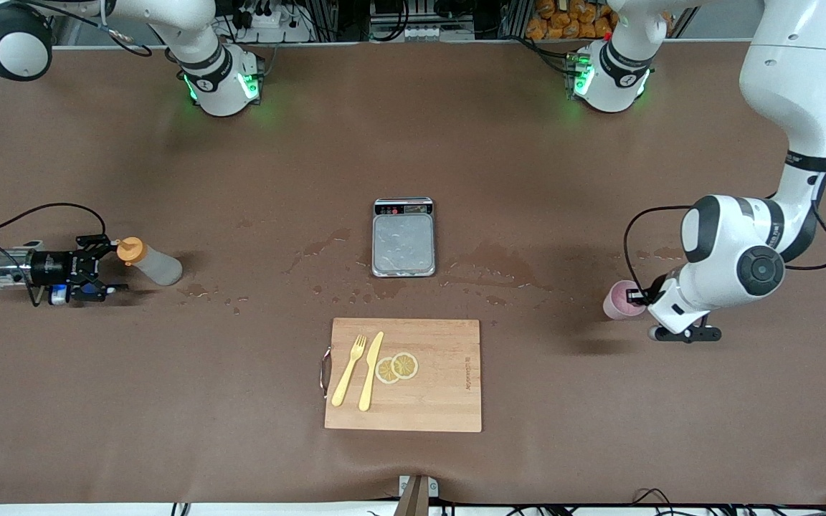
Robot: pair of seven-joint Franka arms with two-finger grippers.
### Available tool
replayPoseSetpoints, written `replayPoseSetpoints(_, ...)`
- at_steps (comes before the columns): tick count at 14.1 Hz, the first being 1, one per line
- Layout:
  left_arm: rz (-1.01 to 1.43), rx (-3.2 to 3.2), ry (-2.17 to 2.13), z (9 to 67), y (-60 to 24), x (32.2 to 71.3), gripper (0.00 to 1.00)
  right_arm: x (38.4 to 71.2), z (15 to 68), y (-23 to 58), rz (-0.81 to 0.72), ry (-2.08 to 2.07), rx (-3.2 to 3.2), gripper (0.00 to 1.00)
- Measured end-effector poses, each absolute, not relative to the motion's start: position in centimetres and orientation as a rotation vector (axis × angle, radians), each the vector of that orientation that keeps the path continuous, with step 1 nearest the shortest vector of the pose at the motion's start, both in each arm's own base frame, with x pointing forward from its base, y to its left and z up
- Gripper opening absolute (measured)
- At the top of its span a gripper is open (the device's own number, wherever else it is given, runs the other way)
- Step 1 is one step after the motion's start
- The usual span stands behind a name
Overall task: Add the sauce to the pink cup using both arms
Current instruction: 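Lift the pink cup with the left gripper while the right gripper grasps the bottle, then carry the pink cup with the left gripper toward the metal scale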
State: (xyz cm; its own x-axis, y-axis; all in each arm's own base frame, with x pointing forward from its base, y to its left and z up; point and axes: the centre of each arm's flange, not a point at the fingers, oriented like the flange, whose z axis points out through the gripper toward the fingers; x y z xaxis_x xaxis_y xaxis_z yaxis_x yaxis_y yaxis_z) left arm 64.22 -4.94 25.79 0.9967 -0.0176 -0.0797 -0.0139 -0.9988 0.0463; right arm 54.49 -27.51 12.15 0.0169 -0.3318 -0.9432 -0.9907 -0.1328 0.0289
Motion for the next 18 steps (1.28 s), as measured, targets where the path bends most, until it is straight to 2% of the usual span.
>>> replayPoseSetpoints(6,-0.017,3.061,0.071,32.9,-12.0,63.9,0.04,54.8,11.8,-26.9,1.167,1.357,-1.548,1.0)
replayPoseSetpoints(10,-0.071,3.057,0.087,37.1,-18.1,61.3,0.04,55.1,11.3,-25.5,1.195,1.334,-1.55,1.0)
replayPoseSetpoints(16,-0.12,3.038,0.151,39.3,-27.6,57.6,0.04,55.5,9.4,-22.2,1.264,1.304,-1.559,1.0)
replayPoseSetpoints(17,-0.121,3.038,0.154,39.4,-28.9,57.1,0.04,55.6,9.2,-21.8,1.271,1.299,-1.56,0.93)
replayPoseSetpoints(18,-0.121,3.037,0.155,39.5,-30.3,56.5,0.04,55.7,9.2,-21.6,1.273,1.296,-1.561,0.81)
